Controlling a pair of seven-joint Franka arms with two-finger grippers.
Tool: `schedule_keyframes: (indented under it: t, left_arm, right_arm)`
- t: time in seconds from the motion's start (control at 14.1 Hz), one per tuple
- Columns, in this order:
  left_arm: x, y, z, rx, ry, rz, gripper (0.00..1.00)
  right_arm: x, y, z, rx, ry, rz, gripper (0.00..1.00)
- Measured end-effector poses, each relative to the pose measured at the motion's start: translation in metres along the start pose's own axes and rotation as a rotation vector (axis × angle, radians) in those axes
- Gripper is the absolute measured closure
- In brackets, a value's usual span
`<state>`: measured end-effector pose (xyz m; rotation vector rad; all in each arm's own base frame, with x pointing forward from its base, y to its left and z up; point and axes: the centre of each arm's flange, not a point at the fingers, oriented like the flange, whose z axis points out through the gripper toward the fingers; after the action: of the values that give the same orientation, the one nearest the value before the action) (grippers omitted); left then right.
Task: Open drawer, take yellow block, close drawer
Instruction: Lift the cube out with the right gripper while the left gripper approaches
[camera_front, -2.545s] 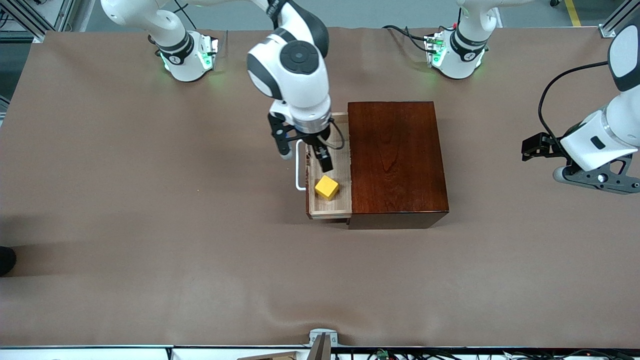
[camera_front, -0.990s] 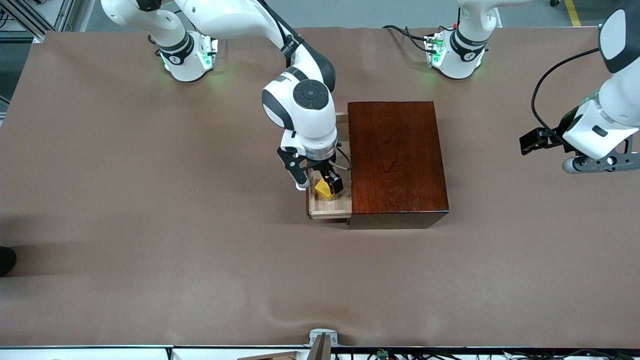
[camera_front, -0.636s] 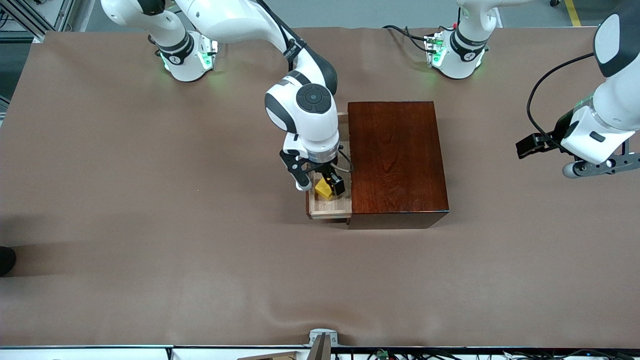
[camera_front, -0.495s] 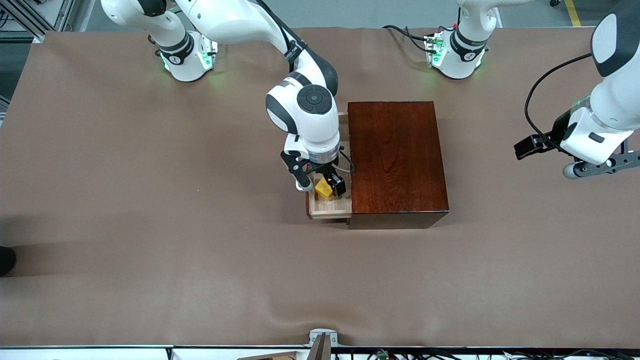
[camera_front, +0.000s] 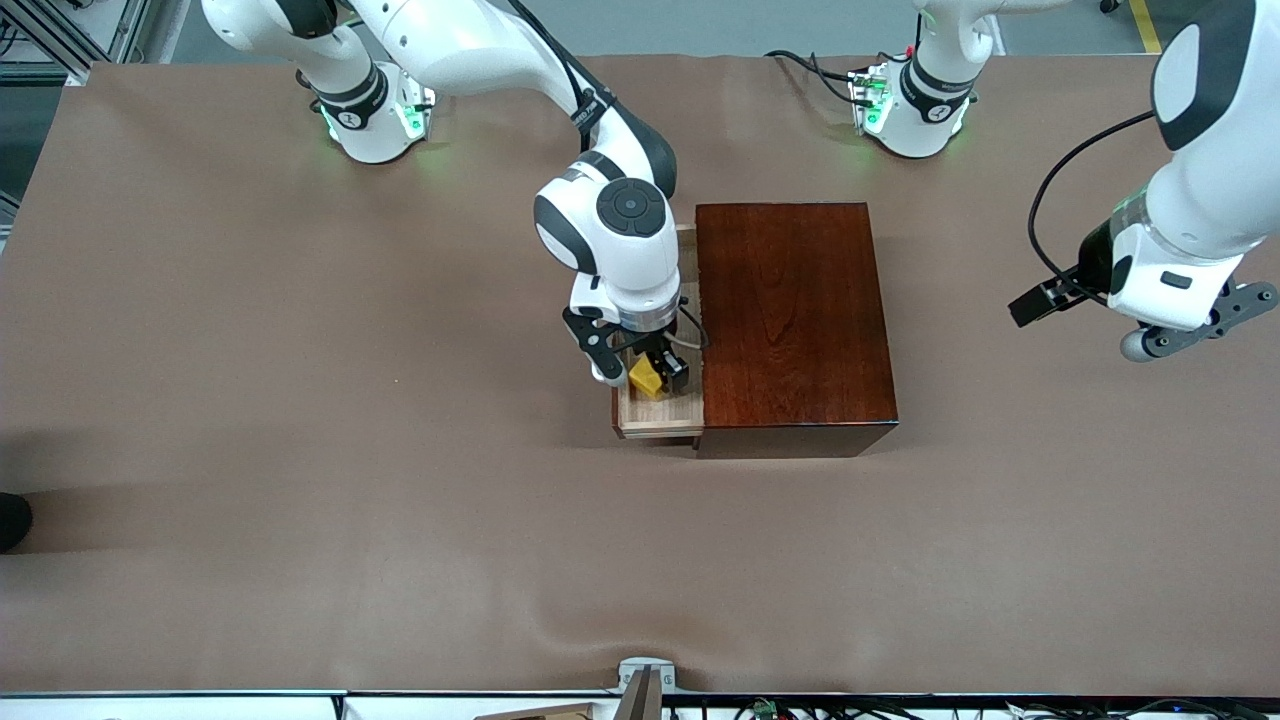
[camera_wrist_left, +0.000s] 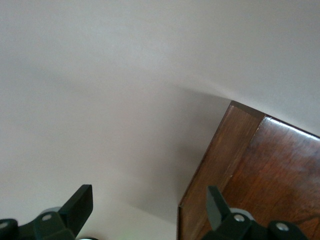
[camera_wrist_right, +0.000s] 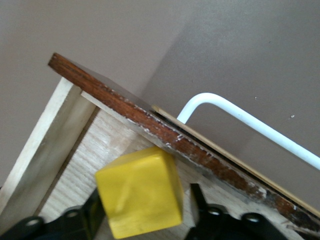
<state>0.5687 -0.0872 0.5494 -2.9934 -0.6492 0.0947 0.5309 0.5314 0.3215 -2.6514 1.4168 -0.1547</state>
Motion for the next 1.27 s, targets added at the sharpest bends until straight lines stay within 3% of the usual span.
schedule_keyframes:
  t: [0.07,0.28,0.57,0.78,0.99,1.27]
  left_arm:
    - [0.000,0.003,0.001,-0.002,0.002,-0.027,0.00]
    - [0.003,0.007,0.002,-0.006,0.004,-0.128,0.00]
    - [0.006,0.015,0.001,-0.040,-0.004,-0.243,0.00]
    - [0.007,0.017,0.002,-0.046,-0.010,-0.267,0.00]
    - [0.004,0.024,0.001,-0.054,-0.014,-0.314,0.00]
    - [-0.020,0.070,0.003,-0.051,-0.020,-0.398,0.00]
  right_arm:
    - [-0.001,-0.001,-0.002,0.007,-0.002,-0.001,0.41]
    - [0.000,-0.005,-0.009,0.009,-0.001,0.001,0.43]
    - [0.002,-0.014,-0.047,-0.050,0.006,0.009,0.43]
    - [0.005,-0.015,-0.091,-0.104,-0.023,0.031,0.43]
    - [0.047,-0.014,-0.144,-0.123,-0.038,0.058,0.43]
    - [0.141,0.007,-0.189,-0.218,-0.051,-0.051,0.43]
